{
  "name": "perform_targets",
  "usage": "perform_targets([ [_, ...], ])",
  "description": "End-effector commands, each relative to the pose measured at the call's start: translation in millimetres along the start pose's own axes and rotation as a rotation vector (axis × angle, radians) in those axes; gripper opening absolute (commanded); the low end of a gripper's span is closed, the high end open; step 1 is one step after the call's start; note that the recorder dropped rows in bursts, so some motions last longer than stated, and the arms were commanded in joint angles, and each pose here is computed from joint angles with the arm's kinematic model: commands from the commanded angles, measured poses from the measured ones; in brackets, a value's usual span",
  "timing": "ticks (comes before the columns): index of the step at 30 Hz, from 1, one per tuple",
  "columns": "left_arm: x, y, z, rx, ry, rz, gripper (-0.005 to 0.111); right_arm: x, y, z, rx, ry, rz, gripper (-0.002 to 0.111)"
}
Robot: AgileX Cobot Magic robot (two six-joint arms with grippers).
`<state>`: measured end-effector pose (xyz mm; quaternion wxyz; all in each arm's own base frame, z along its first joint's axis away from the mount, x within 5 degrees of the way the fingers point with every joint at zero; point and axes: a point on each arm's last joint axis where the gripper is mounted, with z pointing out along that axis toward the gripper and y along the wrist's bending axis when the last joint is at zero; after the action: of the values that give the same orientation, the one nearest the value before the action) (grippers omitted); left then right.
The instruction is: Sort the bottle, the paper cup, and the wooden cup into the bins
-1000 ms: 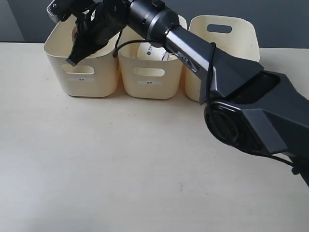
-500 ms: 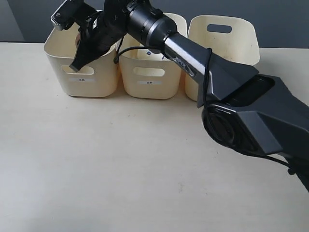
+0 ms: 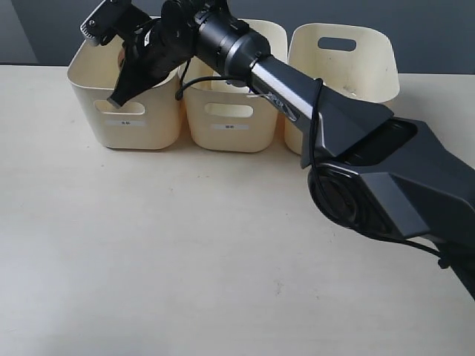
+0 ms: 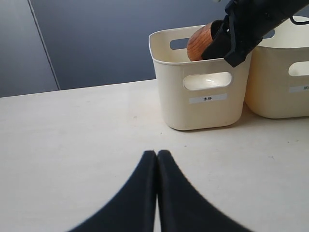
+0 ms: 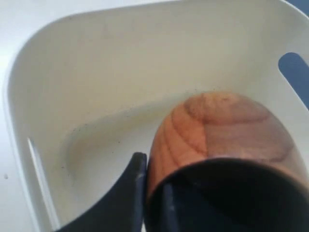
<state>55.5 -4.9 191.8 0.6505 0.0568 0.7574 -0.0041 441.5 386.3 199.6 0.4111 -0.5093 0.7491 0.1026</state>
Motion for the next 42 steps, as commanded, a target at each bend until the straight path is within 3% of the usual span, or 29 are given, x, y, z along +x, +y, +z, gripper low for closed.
perform_targets([
  [1,0.2,-0.2,-0.3,0.003,-0.004,0.000,0.000,2.6,-3.0,1.7,0.012,0.003,-0.002,-0.001],
  [8,0.2,-0.2,-0.3,0.003,-0.004,0.000,0.000,5.2,-1.6,1.6,-0.003,0.032,0.001,-0.001],
  [12,0.2,-0.2,-0.3,0.003,-0.004,0.000,0.000,6.4,-1.2,1.6,-0.008,0.045,0.000,0.021],
  [26,0.2,-0.2,-0.3,0.003,-0.004,0.000,0.000,0.7,-3.5,-3.2,0.006,0.020,0.003,0.019],
  [33,0.2,-0.2,-0.3,0.003,-0.004,0.000,0.000,-0.3,-4.1,-3.2,0.013,0.009,0.003,0.037],
  [42,0.2,-0.1,-0.3,0.002,-0.004,0.003,0.000,-22.4,-11.7,-26.7,0.049,-0.070,0.014,0.038],
])
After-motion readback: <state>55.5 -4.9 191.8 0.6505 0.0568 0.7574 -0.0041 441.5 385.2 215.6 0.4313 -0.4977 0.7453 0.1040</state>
